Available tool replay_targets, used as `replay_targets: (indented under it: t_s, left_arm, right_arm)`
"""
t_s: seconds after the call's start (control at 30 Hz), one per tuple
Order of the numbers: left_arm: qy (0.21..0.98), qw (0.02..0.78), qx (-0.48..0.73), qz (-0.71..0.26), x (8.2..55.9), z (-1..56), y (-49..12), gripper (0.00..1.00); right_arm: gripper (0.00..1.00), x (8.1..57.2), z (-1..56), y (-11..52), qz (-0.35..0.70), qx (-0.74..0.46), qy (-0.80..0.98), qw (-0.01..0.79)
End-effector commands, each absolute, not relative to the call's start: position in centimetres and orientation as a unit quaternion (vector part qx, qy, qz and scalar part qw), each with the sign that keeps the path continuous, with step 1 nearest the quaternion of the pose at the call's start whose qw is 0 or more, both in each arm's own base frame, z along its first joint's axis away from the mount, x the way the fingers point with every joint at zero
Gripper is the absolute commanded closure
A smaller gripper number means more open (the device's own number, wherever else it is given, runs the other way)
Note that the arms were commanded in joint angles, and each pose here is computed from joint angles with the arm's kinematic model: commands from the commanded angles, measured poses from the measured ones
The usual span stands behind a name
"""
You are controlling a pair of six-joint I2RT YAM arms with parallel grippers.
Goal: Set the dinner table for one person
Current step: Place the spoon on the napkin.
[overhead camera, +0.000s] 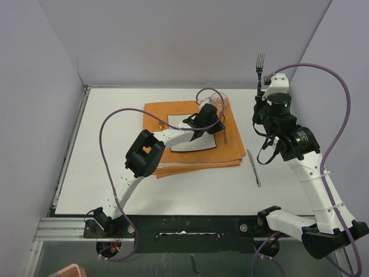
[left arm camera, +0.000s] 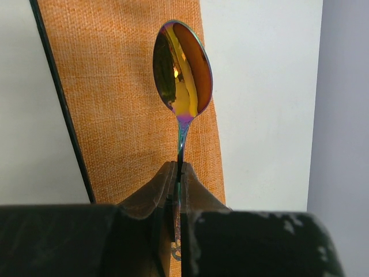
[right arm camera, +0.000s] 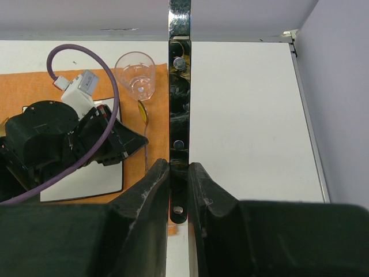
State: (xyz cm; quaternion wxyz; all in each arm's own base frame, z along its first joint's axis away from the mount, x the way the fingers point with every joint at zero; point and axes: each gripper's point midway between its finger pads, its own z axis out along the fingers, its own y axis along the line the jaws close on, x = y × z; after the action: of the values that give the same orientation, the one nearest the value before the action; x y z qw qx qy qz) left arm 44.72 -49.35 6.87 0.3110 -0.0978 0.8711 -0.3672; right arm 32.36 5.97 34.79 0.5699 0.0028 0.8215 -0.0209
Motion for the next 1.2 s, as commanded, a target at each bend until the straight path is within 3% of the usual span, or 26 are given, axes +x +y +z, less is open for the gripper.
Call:
replay_targets:
  t_s: [0.0, 0.4, 0.73, 1.0, 1.17]
  left_arm:
    - [0.854, 0.314, -0.101, -0.401, 44.7, 6.5, -51.0, 1.0]
    - [0.858, 0.29, -0.098, -0.414, 43.7, 4.4, -51.5, 1.0]
    - [0.854, 0.299, -0.081, -0.418, 44.0, 6.1, -51.0, 0.47]
    - [0.828, 0.397, -0.032, -0.395, 44.5, 16.7, -47.7, 0.43]
    - [0.81, 0.514, 0.018, -0.282, 43.8, 26.2, -40.5, 0.43]
  right_arm:
    - [1.0, 32.6, 36.1, 6.1, -0.016, 0.004, 0.808, 0.589]
    - [1.0, 32.9, 36.2, 6.1, -0.02, 0.005, 0.806, 0.591]
    - [1.0, 33.1, 35.9, 6.3, -0.019, 0.004, 0.807, 0.591]
    - [1.0, 33.1, 35.4, 6.9, -0.005, -0.014, 0.804, 0.594]
    - [1.0, 33.1, 35.9, 7.4, 0.016, -0.011, 0.796, 0.605]
